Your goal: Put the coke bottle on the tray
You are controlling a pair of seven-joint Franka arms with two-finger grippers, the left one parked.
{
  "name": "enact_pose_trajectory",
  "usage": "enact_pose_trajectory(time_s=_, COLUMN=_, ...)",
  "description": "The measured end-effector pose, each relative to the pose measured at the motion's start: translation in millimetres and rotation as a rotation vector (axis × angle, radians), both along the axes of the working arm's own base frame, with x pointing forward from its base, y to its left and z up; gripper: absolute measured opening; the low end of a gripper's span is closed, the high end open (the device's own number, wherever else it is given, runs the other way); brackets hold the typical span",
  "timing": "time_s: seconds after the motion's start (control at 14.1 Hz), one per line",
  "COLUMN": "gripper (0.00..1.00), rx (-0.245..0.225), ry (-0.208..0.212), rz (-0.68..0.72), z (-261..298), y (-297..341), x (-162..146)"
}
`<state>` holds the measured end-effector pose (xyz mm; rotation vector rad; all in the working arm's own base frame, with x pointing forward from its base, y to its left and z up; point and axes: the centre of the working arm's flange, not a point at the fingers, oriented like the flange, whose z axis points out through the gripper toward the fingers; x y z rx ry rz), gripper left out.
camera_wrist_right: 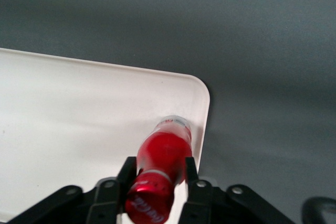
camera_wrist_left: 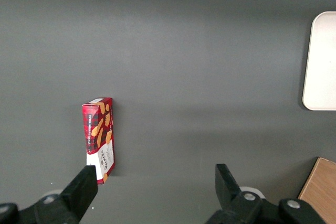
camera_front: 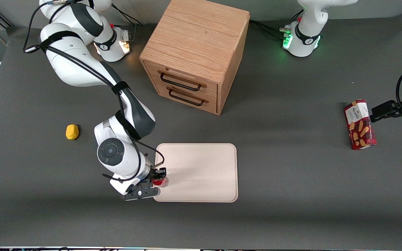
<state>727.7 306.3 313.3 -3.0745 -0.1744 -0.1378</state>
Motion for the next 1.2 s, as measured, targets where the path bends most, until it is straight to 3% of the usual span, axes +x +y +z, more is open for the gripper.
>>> enact_pose_trajectory(time_s=0.35, gripper=0.99, rx=0.008, ry=-0.016, rz=-0.004, z=4, y=-1, x=3)
enact_pose_trajectory(time_s=0.57, gripper=1.00, rx=0.008, ry=-0.052, rz=-0.016, z=24, y=-9, x=8)
enact_pose_trajectory(time_s=0.71, gripper=1.00, rx=-0.016, ry=-0.086, rz=-0.038, z=55, y=-26, x=12)
enact_pose_trajectory(time_s=0.92, gripper=1.00, rx=-0.059, ry=-0.077, rz=-0.086, z=112, y=-56, x=5)
enact_pose_trajectory(time_s=1.2, gripper=1.00, rx=-0.025, ry=-0.048, rz=-0.237, z=192, y=-138, x=-20)
